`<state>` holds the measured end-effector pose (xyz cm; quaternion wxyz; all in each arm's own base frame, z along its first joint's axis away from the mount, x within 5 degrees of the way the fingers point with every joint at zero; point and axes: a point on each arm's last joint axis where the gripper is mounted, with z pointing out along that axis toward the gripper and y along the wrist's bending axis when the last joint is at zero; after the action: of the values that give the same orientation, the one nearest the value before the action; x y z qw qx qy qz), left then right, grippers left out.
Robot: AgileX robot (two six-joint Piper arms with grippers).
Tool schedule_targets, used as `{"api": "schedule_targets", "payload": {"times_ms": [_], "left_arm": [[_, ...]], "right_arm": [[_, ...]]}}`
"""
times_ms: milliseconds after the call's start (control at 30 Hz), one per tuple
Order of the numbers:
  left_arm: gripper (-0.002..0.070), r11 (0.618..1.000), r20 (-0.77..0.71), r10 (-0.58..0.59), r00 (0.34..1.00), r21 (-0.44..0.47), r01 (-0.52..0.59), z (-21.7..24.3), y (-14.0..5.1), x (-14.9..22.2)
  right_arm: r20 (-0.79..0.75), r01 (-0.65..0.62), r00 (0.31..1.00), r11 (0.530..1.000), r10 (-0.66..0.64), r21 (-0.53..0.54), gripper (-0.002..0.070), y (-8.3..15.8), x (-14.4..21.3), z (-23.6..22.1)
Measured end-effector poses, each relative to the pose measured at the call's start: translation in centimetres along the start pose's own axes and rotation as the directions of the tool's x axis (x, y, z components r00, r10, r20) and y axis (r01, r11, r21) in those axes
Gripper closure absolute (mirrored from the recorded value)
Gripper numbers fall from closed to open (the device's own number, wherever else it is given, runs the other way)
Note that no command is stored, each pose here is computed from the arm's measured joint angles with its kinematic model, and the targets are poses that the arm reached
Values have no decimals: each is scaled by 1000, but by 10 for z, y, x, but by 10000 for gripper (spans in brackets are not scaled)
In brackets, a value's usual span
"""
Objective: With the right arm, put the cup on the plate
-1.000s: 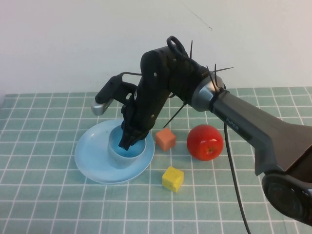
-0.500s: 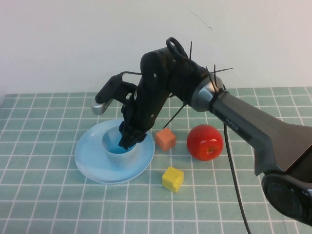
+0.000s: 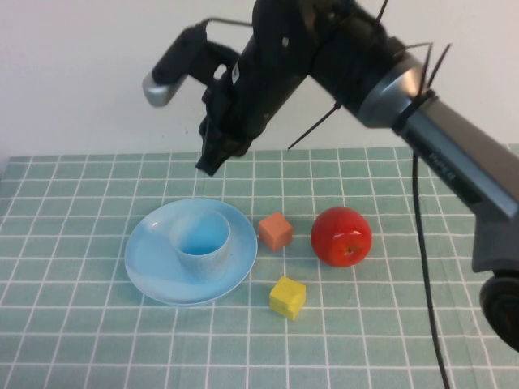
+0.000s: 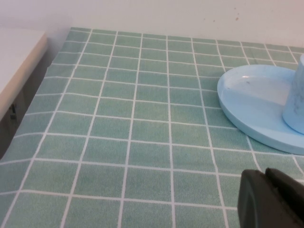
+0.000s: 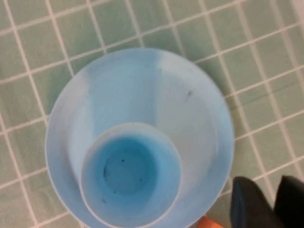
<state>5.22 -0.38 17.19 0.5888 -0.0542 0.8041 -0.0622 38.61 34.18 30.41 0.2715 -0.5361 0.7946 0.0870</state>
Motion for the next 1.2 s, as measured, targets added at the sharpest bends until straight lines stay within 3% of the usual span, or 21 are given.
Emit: {"api": "schedule_targets", "payload": {"times_ms": [67,167,467,700,1000,1200], "left_arm": [[678,1000,0,0,1000,0,0,0,0,0],[678,1000,0,0,1000,0,0,0,0,0],[678,1000,0,0,1000,0,0,0,0,0],[678,1000,0,-2,1000,0,2,0,0,0],[678,1000,0,-2,1000,0,2,0,0,0],[678,1000,0,-2,1000,0,2,0,0,0]], "right_arm": [[43,-12,999,999,11,33,610,-1,-6,-26],[101,-21,995,998,14,67,656,-1,-13,-61],[209,-30,977,958,-31,284,673,-1,-11,-179],[222,-38,974,930,-47,365,673,18,22,-263],[130,-105,990,904,56,415,678,44,90,-302],[124,-123,989,905,79,407,678,52,105,-307]]}}
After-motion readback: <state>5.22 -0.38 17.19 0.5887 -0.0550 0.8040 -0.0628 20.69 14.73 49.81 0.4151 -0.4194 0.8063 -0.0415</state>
